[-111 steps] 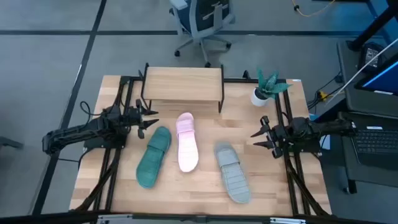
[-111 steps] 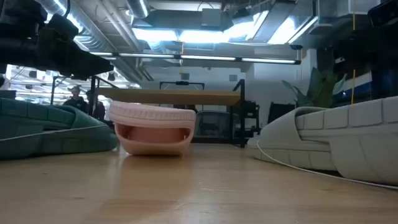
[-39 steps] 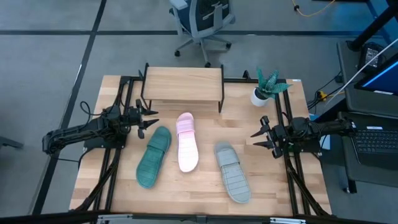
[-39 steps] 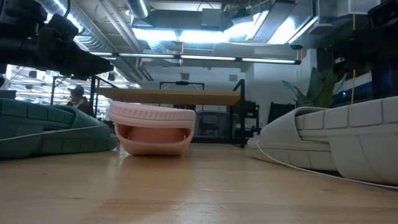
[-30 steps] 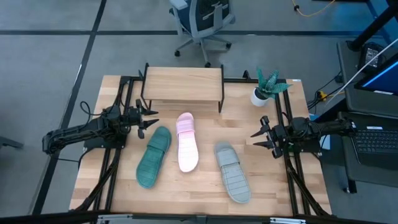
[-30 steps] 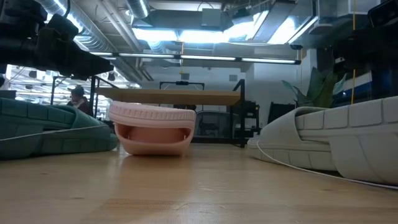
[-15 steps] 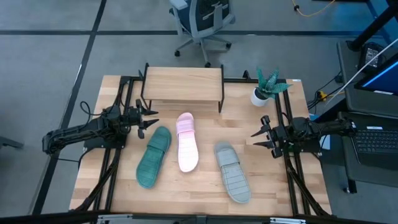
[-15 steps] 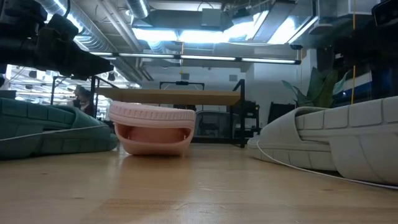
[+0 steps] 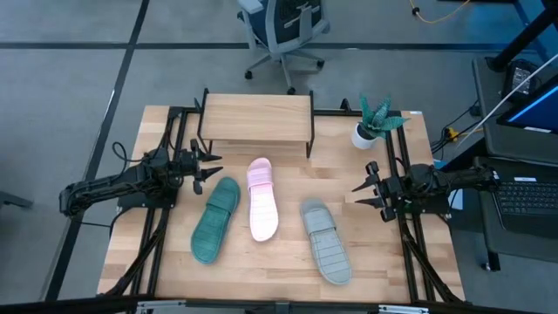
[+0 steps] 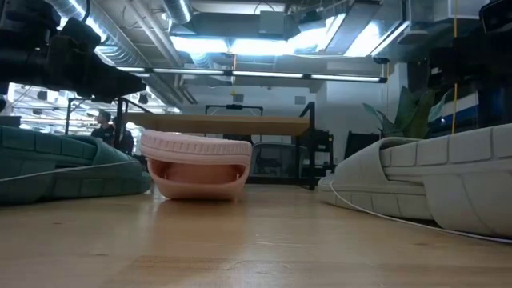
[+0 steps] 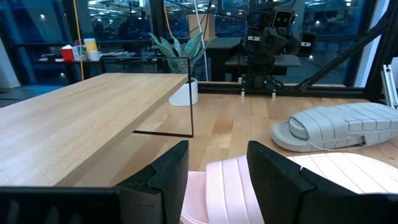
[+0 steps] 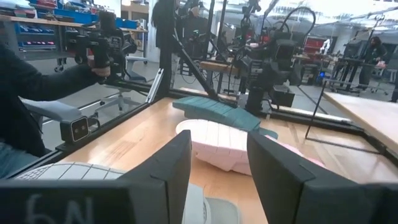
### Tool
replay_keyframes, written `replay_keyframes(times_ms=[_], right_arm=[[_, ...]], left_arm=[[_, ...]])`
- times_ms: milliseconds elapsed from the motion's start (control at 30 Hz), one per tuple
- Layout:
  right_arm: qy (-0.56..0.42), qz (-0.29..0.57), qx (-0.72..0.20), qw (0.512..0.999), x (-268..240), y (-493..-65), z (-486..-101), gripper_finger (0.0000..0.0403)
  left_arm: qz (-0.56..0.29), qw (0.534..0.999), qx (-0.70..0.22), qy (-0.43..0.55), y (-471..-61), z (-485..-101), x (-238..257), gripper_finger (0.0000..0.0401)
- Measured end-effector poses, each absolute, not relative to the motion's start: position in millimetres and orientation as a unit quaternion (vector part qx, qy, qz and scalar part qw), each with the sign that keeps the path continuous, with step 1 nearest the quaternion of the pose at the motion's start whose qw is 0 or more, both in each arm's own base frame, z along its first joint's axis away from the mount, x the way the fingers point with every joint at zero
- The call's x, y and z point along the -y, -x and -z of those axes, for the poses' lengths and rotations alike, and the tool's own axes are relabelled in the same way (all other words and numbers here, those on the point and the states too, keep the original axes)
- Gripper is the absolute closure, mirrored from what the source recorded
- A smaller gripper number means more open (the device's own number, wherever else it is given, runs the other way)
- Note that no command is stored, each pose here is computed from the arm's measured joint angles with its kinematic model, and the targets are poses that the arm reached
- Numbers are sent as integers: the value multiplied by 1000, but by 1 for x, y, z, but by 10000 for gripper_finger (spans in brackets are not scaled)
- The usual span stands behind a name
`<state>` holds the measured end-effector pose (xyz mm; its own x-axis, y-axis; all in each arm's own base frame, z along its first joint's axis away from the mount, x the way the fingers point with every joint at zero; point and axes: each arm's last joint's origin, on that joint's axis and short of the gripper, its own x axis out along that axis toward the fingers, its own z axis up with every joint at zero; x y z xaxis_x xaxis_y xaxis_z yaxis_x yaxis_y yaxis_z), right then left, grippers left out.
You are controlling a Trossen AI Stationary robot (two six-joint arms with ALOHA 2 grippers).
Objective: Pick and place slippers onto the shelf
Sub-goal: Put the pair of gray slippers on the shelf
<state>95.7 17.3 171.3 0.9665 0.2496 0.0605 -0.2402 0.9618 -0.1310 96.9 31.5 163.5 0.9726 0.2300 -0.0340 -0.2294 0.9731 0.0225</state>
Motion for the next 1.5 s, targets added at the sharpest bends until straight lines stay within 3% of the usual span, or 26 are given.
replay_keyframes(times_ms=[100, 333, 600, 967, 1167, 1333, 1500], right_arm=[[62, -123, 47, 989, -17, -96, -173, 244], [53, -120, 51, 990, -17, -96, -174, 244], [32, -121, 41, 991, -17, -96, -172, 244], [-16, -100, 0, 995, -16, -98, -166, 247], [-12, -100, -20, 995, -16, -100, -163, 296], [-28, -100, -27, 994, -17, -101, -162, 347], [-35, -100, -6, 994, -17, -101, -166, 373]], left_arm=[[-95, 995, -17, -7, -97, -164, -30, 244], [51, 999, 8, -13, -98, -168, -22, 245], [28, 999, 10, -13, -98, -169, -23, 269], [-14, 1000, -6, -3, -98, -166, -26, 358], [-11, 1000, -7, -12, -98, -166, -25, 398], [-10, 1000, -7, -12, -98, -166, -25, 389], [-10, 1000, -7, -12, -98, -166, -25, 385]])
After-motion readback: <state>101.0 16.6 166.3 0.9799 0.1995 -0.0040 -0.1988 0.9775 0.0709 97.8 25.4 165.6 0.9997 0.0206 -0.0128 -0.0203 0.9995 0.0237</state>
